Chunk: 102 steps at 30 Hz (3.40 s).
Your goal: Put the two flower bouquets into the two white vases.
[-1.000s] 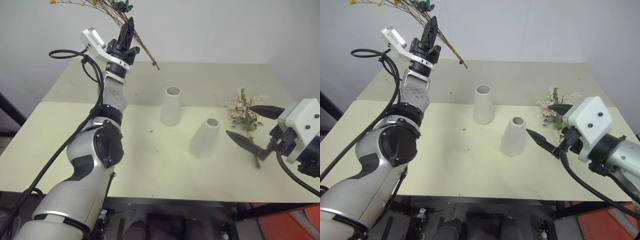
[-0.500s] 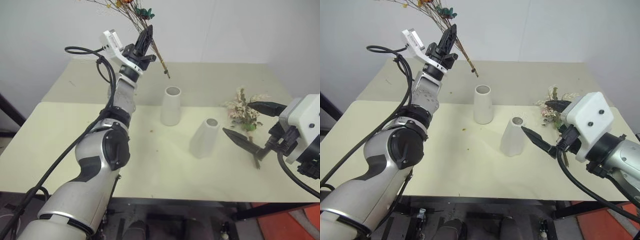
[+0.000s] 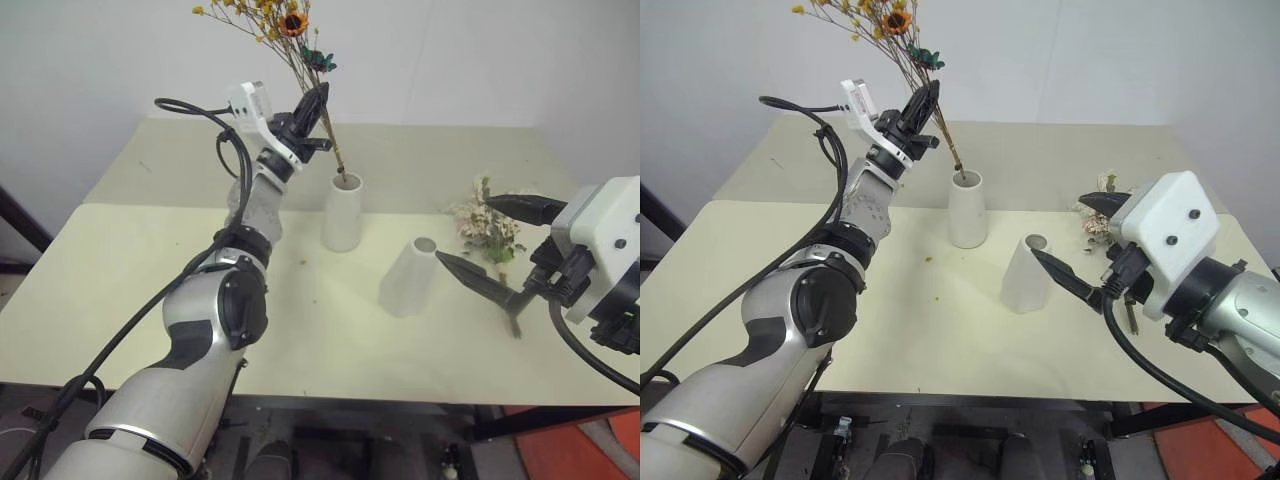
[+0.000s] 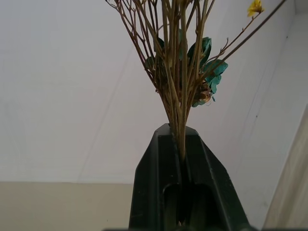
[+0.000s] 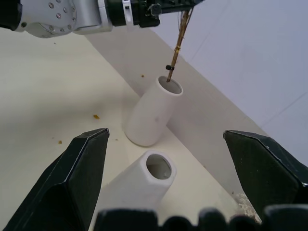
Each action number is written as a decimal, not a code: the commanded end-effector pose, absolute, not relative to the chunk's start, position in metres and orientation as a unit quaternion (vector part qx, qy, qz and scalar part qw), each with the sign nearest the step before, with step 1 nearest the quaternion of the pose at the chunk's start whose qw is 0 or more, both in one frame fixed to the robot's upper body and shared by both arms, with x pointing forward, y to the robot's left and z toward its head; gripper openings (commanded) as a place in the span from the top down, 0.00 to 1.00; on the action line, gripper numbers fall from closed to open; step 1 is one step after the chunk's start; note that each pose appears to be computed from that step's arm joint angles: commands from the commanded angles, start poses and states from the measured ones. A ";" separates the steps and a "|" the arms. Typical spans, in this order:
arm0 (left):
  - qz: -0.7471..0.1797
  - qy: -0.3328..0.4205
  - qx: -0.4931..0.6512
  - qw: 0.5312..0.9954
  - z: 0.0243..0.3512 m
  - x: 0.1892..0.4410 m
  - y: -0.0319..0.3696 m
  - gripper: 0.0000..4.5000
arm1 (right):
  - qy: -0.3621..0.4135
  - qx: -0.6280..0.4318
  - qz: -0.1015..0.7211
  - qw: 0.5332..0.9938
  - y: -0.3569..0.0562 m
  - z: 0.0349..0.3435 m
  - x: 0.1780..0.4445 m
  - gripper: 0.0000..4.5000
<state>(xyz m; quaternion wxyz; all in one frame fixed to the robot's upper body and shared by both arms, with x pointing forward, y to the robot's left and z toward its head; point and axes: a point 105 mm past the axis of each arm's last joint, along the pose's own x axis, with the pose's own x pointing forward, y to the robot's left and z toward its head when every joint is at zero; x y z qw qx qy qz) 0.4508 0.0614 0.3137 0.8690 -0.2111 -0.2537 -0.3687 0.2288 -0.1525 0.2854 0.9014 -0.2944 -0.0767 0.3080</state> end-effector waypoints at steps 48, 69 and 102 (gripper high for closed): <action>-0.353 -0.159 0.014 0.922 0.250 0.458 0.066 0.01 | -0.076 -0.301 0.266 0.912 -0.165 0.289 0.232 0.00; -0.438 -0.138 0.259 0.850 0.260 0.409 0.173 0.01 | 0.014 -0.243 0.125 0.962 -0.238 0.273 0.292 0.00; -0.643 -0.034 0.205 0.737 0.298 0.321 0.068 0.01 | 0.309 -0.124 0.060 0.941 -0.307 0.175 0.402 0.00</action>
